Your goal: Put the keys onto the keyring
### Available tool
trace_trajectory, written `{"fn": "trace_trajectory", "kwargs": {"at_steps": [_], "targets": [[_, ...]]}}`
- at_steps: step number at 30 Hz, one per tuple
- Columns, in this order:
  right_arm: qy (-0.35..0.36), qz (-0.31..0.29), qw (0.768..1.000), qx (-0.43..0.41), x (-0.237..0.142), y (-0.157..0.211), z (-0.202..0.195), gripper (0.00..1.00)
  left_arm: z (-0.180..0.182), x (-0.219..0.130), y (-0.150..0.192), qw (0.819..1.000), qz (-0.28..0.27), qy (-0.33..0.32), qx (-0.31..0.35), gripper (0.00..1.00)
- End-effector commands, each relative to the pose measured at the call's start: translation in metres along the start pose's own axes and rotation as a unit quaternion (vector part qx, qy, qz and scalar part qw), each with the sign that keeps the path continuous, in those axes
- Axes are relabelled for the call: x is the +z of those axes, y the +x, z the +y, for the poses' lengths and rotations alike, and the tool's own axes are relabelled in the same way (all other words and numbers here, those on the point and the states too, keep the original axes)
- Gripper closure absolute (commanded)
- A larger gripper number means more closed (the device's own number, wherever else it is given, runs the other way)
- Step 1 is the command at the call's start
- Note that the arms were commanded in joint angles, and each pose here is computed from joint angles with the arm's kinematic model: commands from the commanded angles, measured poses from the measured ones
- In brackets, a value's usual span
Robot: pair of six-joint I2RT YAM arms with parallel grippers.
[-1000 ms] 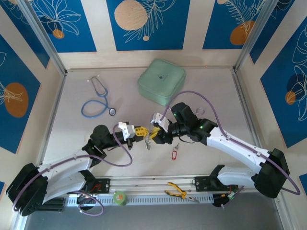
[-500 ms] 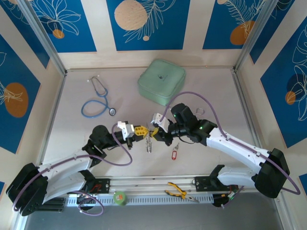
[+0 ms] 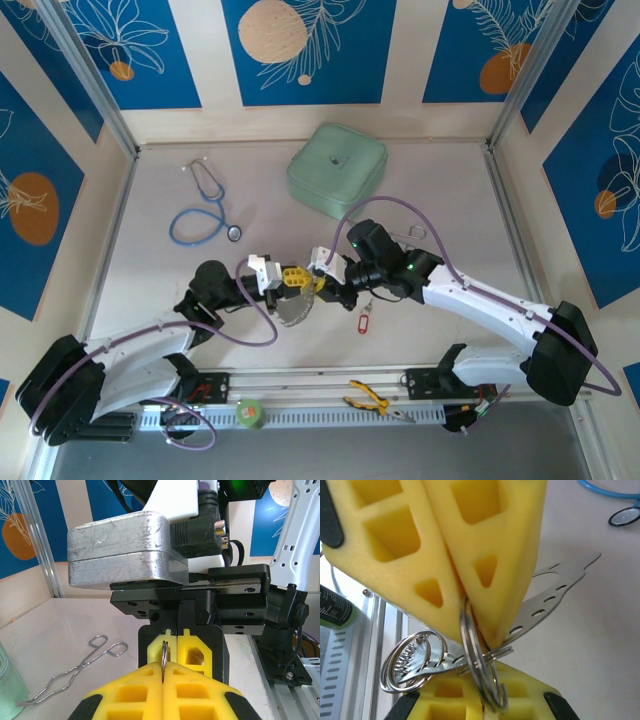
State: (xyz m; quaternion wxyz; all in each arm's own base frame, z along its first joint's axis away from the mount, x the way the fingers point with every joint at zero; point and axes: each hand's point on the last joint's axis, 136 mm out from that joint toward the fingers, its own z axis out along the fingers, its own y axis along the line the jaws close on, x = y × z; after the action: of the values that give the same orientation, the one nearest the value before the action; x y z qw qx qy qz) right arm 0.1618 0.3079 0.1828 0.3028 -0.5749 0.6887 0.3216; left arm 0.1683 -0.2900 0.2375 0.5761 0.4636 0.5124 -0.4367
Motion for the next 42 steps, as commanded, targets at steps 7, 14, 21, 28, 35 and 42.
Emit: {"fn": "trace_trajectory", "kwargs": {"at_steps": [7,14,21,28,35,42], "targets": [[0.077,-0.032,0.996,-0.012,-0.032,-0.017,-0.023,1.00,-0.005,0.000,-0.010,0.999,0.003,0.014,0.033,1.00],[0.097,-0.043,0.994,-0.040,-0.050,-0.022,-0.020,1.00,0.003,-0.003,-0.001,0.998,0.035,-0.011,0.041,1.00],[0.098,-0.047,0.993,-0.052,-0.050,-0.032,-0.016,1.00,0.005,-0.001,0.009,0.997,0.062,-0.013,0.033,0.67],[0.094,-0.054,0.992,-0.061,-0.044,-0.047,-0.018,1.00,0.026,-0.019,-0.012,0.993,0.001,-0.111,0.049,0.18],[0.078,-0.079,0.991,-0.072,-0.013,-0.074,-0.022,1.00,0.097,-0.101,-0.052,0.907,-0.073,-0.412,0.035,0.13],[0.067,-0.121,0.988,-0.073,0.024,-0.111,-0.041,1.00,0.115,-0.159,-0.075,0.836,-0.106,-0.539,-0.002,0.09]]}}
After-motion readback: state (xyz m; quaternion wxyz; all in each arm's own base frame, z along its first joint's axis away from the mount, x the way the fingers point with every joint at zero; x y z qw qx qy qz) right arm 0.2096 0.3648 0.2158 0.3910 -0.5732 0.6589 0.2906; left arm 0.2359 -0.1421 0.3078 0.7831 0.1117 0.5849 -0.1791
